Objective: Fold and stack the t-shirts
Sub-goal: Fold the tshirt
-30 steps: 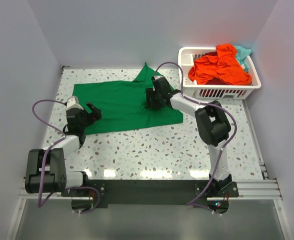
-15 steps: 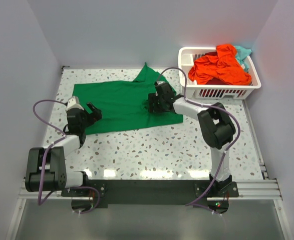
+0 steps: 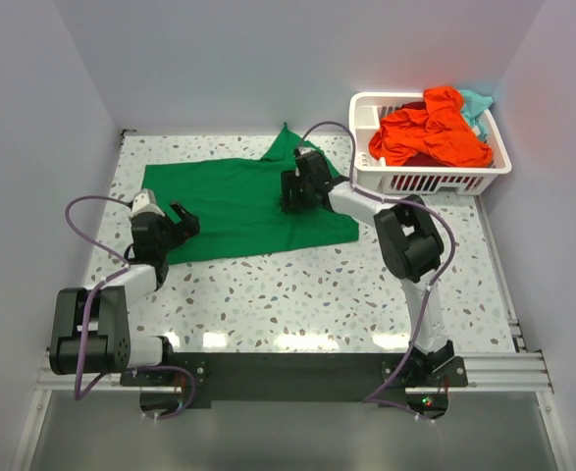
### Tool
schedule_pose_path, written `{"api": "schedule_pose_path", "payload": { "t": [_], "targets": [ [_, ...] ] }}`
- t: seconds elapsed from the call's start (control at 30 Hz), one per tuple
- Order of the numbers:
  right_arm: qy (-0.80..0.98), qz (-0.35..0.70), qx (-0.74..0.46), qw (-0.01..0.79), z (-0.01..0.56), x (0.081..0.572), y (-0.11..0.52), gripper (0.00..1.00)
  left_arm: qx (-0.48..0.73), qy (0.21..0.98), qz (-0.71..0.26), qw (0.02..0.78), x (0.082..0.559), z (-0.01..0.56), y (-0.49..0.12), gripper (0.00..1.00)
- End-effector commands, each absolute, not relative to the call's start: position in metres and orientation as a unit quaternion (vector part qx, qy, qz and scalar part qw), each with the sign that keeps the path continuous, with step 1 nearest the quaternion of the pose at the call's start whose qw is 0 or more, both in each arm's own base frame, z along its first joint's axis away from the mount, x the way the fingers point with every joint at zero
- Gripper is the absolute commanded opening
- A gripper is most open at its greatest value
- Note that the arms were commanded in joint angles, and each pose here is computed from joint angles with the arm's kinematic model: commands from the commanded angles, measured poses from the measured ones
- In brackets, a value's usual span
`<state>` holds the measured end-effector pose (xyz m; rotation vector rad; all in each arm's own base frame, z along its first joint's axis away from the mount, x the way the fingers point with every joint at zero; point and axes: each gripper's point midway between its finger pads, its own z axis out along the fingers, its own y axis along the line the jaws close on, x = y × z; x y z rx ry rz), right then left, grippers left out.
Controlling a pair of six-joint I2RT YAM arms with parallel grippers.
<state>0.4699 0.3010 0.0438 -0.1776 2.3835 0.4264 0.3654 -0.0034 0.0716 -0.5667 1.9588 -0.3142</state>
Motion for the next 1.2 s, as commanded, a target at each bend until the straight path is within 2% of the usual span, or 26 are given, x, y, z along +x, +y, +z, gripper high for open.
{"api": "schedule_pose_path", "payload": {
  "t": [0.0, 0.23, 0.4, 0.53, 0.7, 0.73, 0.77, 1.17],
  "targets": [
    [0.908, 0.146, -0.07, 0.386, 0.063, 0.496, 0.302, 0.69, -0.234, 0.804, -0.138, 0.529, 0.369, 0.079, -0.004, 1.0],
    [0.884, 0.128, -0.071, 0.443, 0.108, 0.529, 0.305, 0.69, -0.234, 0.803, -0.136, 0.531, 0.368, 0.08, -0.002, 1.0],
    [0.873, 0.132, -0.078, 0.462, 0.133, 0.531, 0.306, 0.69, -0.234, 0.803, -0.136, 0.53, 0.368, 0.079, -0.003, 1.0],
    [0.873, 0.139, -0.081, 0.461, 0.139, 0.513, 0.298, 0.69, -0.237, 0.801, -0.132, 0.533, 0.368, 0.08, -0.001, 1.0],
    [0.884, 0.141, -0.07, 0.441, 0.124, 0.481, 0.282, 0.69, -0.24, 0.801, -0.127, 0.534, 0.368, 0.08, 0.001, 1.0],
    [0.893, 0.133, -0.069, 0.424, 0.107, 0.468, 0.274, 0.69, -0.242, 0.799, -0.127, 0.536, 0.369, 0.08, 0.002, 1.0],
    [0.889, 0.136, -0.063, 0.433, 0.116, 0.465, 0.27, 0.69, -0.242, 0.8, -0.127, 0.534, 0.369, 0.078, 0.001, 1.0],
    [0.913, 0.001, -0.008, 0.407, 0.077, 0.41, 0.181, 0.69, -0.303, 0.787, -0.105, 0.527, 0.359, 0.07, 0.019, 1.0]
  ]
}}
